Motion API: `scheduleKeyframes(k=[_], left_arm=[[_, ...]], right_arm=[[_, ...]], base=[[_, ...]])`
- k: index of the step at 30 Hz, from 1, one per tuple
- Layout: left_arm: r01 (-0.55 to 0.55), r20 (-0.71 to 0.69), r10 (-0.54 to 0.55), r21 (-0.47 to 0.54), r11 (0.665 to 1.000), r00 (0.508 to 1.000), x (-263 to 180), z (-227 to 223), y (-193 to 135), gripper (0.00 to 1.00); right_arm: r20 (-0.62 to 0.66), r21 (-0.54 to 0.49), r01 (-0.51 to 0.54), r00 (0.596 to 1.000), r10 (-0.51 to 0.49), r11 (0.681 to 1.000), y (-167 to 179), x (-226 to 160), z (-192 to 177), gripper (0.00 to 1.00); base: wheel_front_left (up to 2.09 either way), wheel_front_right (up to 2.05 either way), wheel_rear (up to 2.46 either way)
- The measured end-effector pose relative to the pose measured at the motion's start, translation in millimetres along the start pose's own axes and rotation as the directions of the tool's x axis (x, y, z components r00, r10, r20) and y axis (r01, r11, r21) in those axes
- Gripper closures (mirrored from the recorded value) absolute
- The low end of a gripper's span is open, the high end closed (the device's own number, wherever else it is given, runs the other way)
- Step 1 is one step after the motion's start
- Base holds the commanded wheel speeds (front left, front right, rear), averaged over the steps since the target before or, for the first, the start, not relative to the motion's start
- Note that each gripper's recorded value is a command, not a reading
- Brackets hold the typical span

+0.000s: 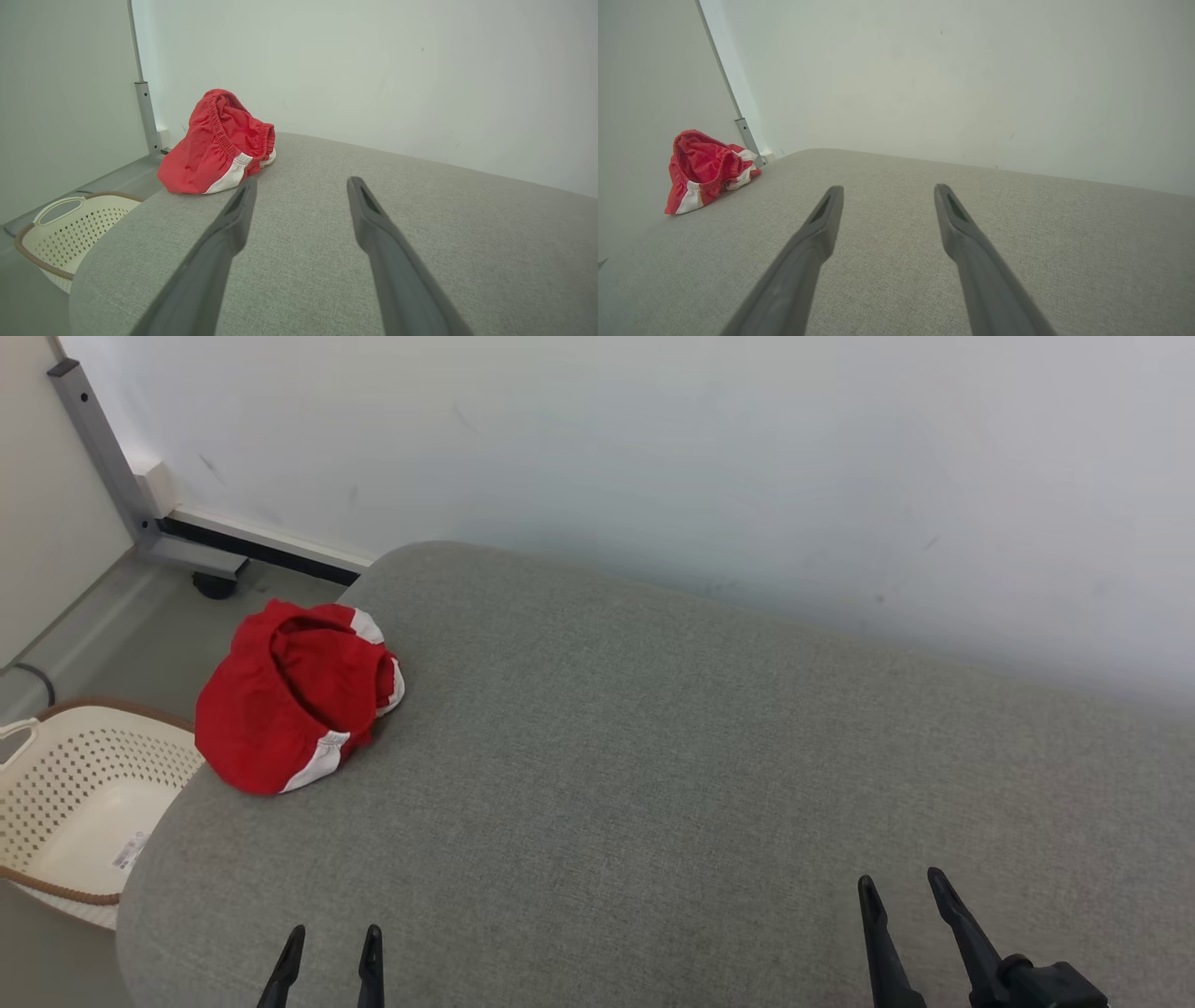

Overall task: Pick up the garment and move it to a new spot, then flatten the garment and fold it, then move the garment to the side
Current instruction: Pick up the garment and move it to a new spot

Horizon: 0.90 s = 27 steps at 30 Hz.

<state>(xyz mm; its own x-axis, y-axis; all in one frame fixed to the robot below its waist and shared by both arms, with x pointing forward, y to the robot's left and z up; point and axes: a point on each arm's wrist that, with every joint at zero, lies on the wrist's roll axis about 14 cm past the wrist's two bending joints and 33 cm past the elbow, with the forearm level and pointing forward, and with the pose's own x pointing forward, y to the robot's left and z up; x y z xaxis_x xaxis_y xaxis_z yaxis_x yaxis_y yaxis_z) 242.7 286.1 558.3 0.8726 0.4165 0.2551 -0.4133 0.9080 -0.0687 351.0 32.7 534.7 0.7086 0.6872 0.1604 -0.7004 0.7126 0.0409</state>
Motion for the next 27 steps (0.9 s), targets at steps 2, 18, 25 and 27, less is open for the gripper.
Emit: scheduleKeyframes(k=[2, 18, 25, 27], left_arm=[[-0.009, -0.003, 0.009, 0.004, 1.0, 1.0, -0.6, -0.3, 1.7, 0.0], [-0.076, 0.059, 0.078, -0.042, 0.996, 0.995, 52.6, 17.1, 14.6, 0.0], [-0.094, 0.092, 0.096, -0.02, 0.995, 0.991, 124.8, 20.2, 15.0, 0.0], [-0.097, 0.103, 0.098, -0.01, 0.995, 0.99, 147.6, 21.6, 15.2, 0.0]], right_arm=[[-0.008, 0.002, -0.013, 1.0, 0.013, 1.0, 1.8, 1.7, -3.1, 0.0], [-0.081, -0.021, -0.058, 0.995, 0.056, 0.998, -16.9, 9.0, -31.8, 0.0], [-0.112, -0.051, -0.085, 0.991, 0.078, 0.995, -45.9, 25.2, -52.9, 0.0], [-0.121, -0.051, -0.086, 0.99, 0.079, 0.995, -53.9, 28.9, -60.2, 0.0]], base=[[0.0, 0.0, 0.0], [0.0, 0.0, 0.0], [0.0, 0.0, 0.0], [0.0, 0.0, 0.0]])
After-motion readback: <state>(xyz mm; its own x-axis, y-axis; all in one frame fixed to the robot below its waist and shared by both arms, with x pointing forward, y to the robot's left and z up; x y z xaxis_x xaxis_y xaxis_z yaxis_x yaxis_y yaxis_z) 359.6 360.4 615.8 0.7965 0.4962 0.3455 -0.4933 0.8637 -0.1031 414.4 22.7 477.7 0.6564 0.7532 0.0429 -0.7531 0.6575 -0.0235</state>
